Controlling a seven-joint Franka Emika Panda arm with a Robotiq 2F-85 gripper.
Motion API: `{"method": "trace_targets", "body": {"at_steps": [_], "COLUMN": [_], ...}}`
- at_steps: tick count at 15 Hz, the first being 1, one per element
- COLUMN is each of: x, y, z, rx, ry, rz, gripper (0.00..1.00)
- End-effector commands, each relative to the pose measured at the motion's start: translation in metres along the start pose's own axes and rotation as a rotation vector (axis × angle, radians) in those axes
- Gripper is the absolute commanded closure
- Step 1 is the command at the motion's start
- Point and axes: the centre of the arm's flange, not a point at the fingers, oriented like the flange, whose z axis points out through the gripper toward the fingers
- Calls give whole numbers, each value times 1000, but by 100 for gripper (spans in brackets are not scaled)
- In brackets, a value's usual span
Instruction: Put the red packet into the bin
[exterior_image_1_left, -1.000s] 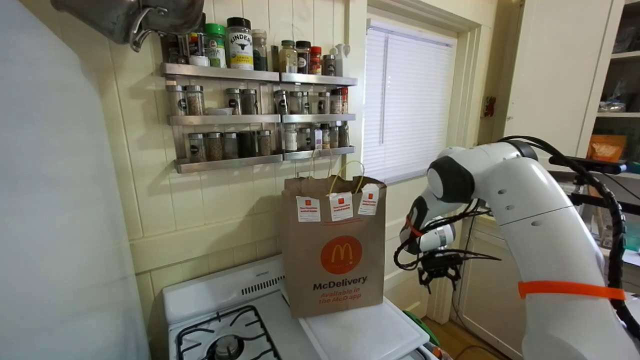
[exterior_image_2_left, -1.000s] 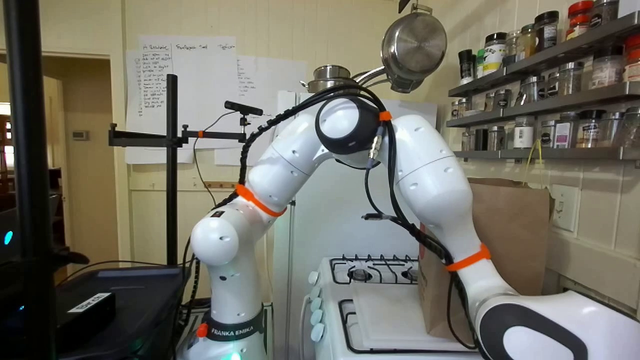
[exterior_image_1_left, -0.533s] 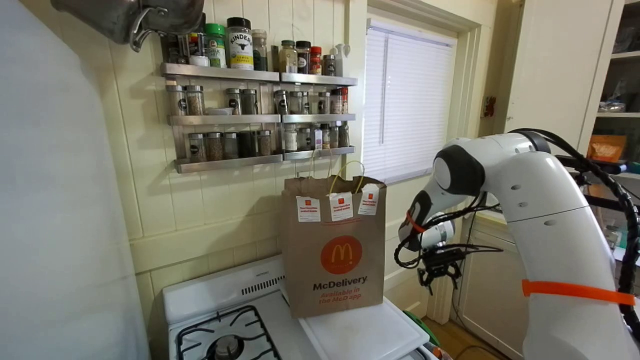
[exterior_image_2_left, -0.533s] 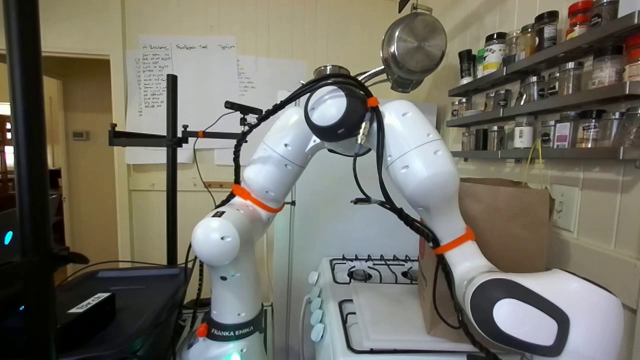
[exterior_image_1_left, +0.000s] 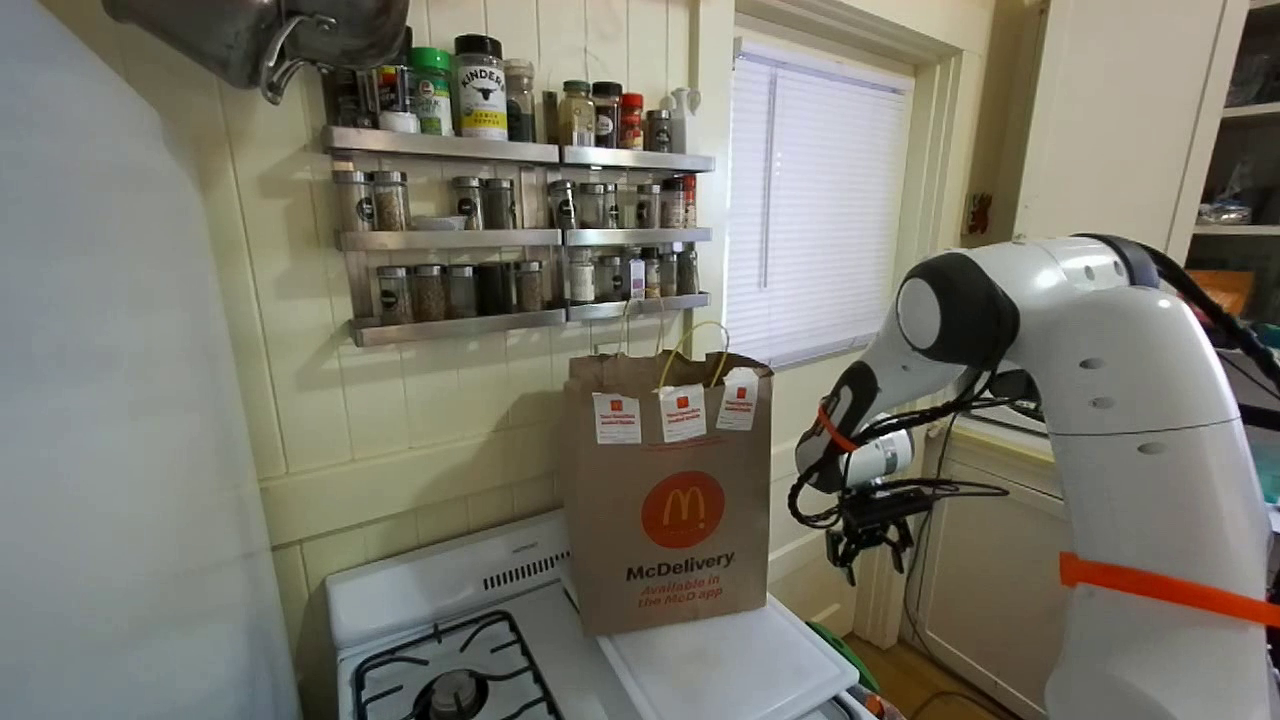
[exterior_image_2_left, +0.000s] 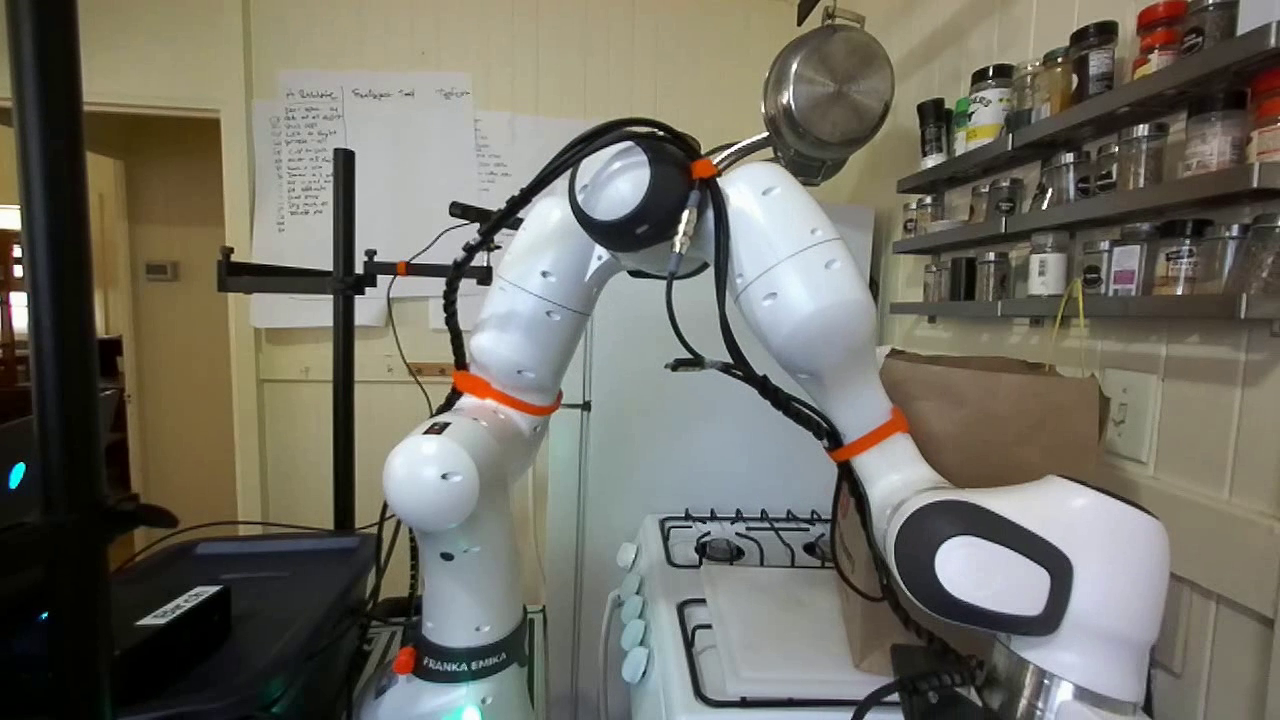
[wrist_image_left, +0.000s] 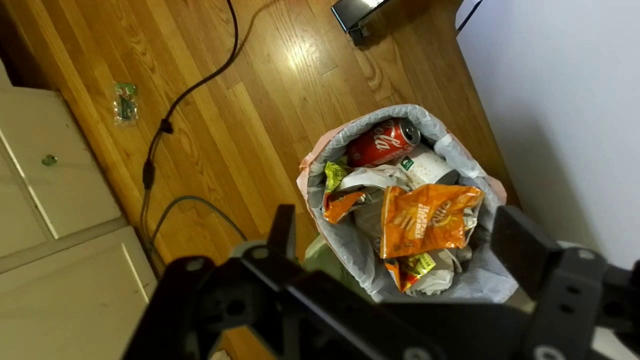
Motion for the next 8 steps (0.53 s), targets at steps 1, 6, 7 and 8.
{"method": "trace_targets", "body": {"at_steps": [1,6,7,8], "x": [-28,-21,-22,-23], "y": [4,2,3,3], "z": [-14,-18,-18,-19], "rx": [68,43,45,46], "ry": [27,18,19,20], "rz": [-54,-57,-59,-61], "gripper": [0,0,0,0]}}
